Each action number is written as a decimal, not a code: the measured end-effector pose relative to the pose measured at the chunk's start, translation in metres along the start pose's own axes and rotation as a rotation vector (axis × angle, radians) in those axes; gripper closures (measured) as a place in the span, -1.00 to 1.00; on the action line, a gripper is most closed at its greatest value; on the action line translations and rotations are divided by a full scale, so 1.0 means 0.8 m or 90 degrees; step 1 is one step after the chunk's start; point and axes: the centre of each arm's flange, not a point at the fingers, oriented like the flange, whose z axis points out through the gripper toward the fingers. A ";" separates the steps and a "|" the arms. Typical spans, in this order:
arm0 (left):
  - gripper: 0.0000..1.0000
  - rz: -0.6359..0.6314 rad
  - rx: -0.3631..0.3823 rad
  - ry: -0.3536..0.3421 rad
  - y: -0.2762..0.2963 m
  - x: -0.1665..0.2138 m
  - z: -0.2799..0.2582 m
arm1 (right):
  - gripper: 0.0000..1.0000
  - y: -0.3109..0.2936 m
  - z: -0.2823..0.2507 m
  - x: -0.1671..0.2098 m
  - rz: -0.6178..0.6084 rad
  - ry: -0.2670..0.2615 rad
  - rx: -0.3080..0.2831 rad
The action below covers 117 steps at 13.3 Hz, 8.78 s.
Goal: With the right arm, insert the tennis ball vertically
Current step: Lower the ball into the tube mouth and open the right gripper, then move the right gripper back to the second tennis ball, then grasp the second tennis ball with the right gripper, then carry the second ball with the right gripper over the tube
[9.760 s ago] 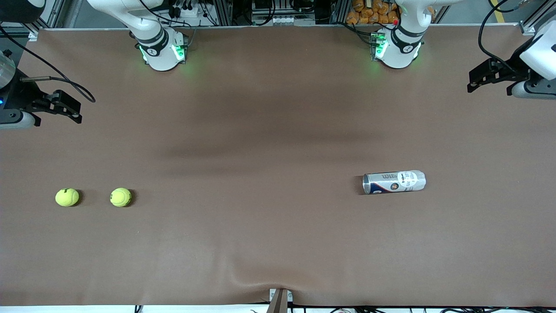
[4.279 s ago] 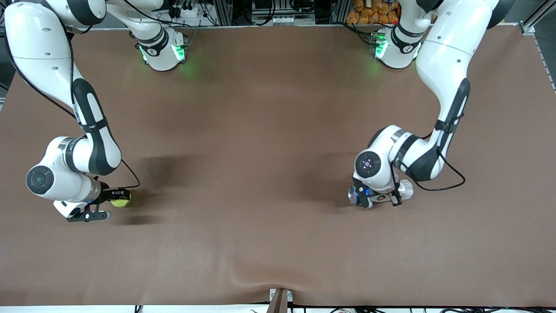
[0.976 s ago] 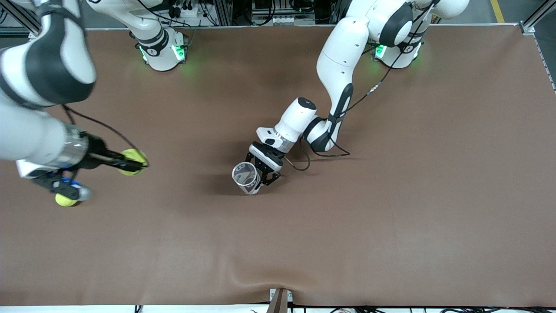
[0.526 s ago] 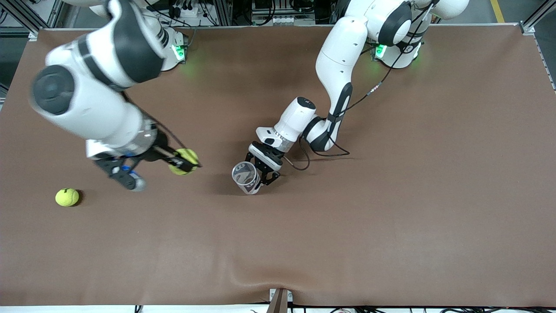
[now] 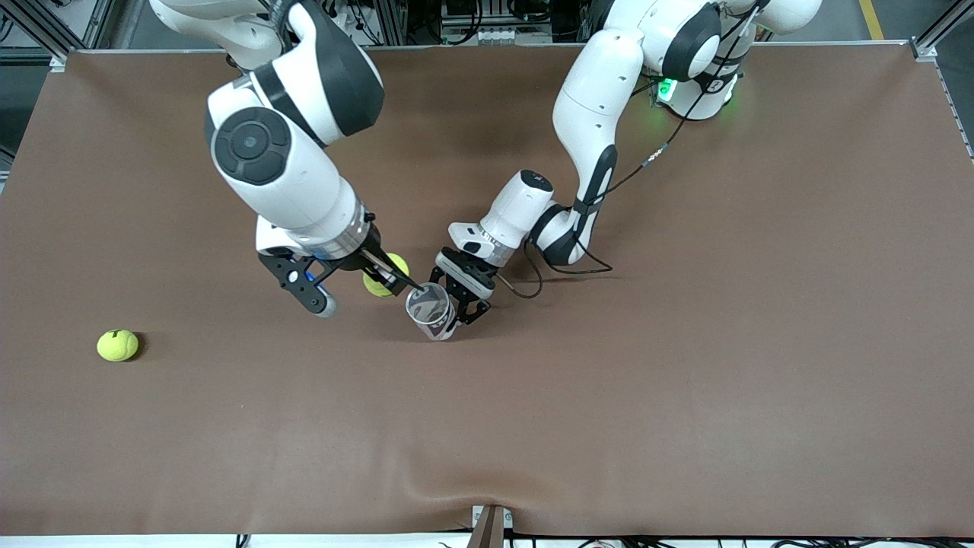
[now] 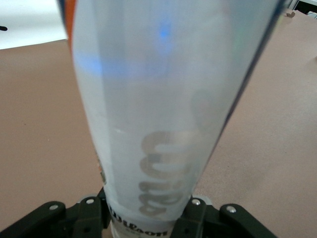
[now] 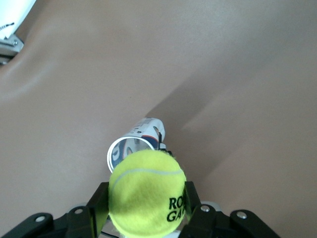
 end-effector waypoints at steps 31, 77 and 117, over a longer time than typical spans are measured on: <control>-0.20 -0.008 0.002 0.003 -0.001 0.000 0.002 | -1.00 -0.043 0.124 -0.076 0.104 0.121 -0.044; -0.44 -0.008 0.002 0.007 0.000 0.000 0.006 | -1.00 0.547 0.266 0.588 -0.554 0.072 -0.075; -0.68 0.006 0.007 0.008 -0.002 -0.002 0.007 | -0.33 0.032 0.065 -0.033 -0.125 0.025 -0.015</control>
